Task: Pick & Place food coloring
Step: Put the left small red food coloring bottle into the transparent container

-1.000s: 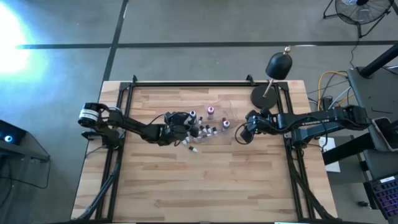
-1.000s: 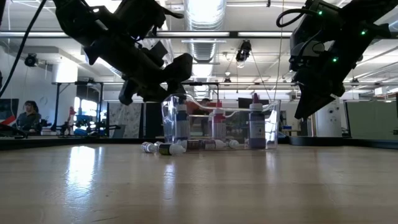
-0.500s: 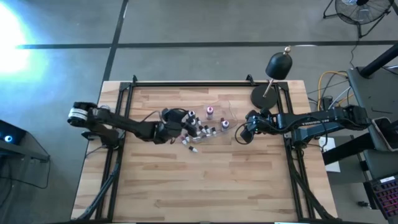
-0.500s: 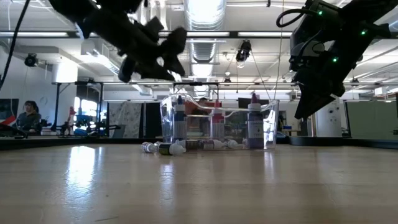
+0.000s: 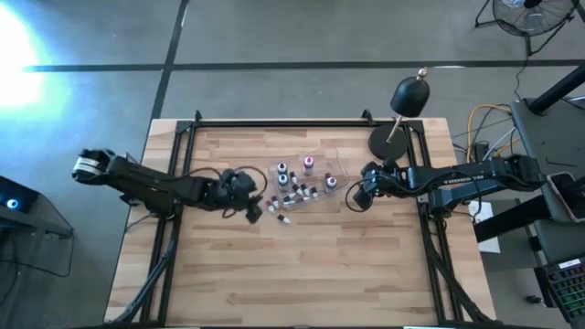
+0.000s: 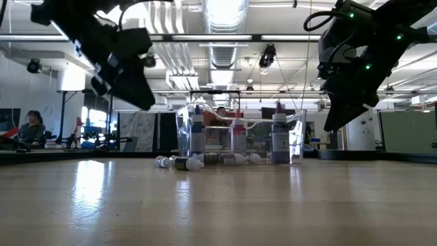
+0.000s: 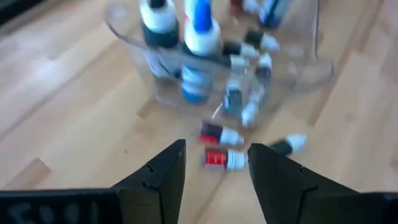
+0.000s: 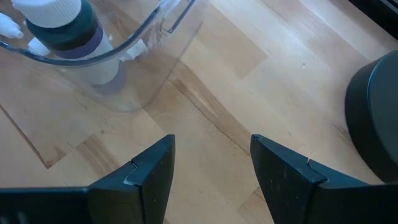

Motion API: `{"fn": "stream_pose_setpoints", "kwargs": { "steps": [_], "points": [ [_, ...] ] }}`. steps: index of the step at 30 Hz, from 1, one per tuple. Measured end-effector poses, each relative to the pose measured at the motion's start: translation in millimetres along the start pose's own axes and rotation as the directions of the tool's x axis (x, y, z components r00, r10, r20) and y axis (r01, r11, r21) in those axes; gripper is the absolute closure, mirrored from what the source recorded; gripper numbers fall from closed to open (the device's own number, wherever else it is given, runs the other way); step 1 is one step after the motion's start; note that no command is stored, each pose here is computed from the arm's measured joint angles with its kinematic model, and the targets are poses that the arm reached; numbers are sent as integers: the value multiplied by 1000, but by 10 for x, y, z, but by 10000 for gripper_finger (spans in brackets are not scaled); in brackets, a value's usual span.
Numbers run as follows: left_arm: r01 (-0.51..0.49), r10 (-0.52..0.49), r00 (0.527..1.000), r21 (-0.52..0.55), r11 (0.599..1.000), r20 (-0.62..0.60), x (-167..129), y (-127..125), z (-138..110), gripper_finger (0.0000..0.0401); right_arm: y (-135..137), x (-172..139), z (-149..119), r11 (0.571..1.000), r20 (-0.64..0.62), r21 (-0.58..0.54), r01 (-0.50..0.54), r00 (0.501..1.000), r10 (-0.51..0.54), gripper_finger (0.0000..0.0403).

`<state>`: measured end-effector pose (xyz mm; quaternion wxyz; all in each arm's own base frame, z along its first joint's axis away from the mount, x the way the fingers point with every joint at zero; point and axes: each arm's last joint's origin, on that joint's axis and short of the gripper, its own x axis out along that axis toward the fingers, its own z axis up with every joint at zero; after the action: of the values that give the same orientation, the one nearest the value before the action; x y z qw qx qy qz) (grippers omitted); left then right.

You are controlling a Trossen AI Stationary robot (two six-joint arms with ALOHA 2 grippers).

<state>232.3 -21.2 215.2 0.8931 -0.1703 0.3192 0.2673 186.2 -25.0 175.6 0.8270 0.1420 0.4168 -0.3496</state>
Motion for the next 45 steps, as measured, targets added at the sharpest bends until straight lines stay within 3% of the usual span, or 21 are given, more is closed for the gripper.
{"fn": "stream_pose_setpoints", "kwargs": {
  "steps": [3, 6, 10, 15, 18, 24, 31, 39, 45],
  "points": [
    [19, -19, 1000, 78, 997, -2, 111, -2, -135, 250, -10, 9, -2, 1000, -1, 1, 5, 1000, -5, 200],
    [22, -18, 1000, 245, 969, -17, 250, -1, -259, 250, -25, 18, -3, 1000, -3, 7, 11, 1000, -11, 200],
    [17, -3, 999, 417, 909, -35, 429, -21, -303, 249, -27, 19, -1, 1000, -4, 15, 11, 1000, -11, 200],
    [143, -52, 985, 598, 789, -167, 629, -86, -355, 249, -27, 19, -3, 1000, -6, 26, 10, 1000, -10, 200],
    [147, -29, 982, 659, 738, -188, 737, -103, -346, 249, -27, 19, -4, 1000, -7, 29, 10, 1000, -10, 200],
    [141, -13, 982, 692, 708, -186, 826, -103, -258, 249, -27, 19, -5, 999, -8, 52, 9, 1000, -8, 200],
    [229, -82, 965, 652, 723, -248, 867, -23, -210, 249, -27, 19, -4, 997, -7, 75, 11, 1000, -10, 200],
    [332, -186, 931, 515, 790, -315, 863, -39, -221, 249, -28, 19, -4, 997, -7, 76, 12, 1000, -11, 200],
    [331, -195, 927, 458, 825, -321, 863, -42, -223, 253, -30, 24, -12, 997, -8, 76, 13, 1000, -13, 200]
  ]
}}
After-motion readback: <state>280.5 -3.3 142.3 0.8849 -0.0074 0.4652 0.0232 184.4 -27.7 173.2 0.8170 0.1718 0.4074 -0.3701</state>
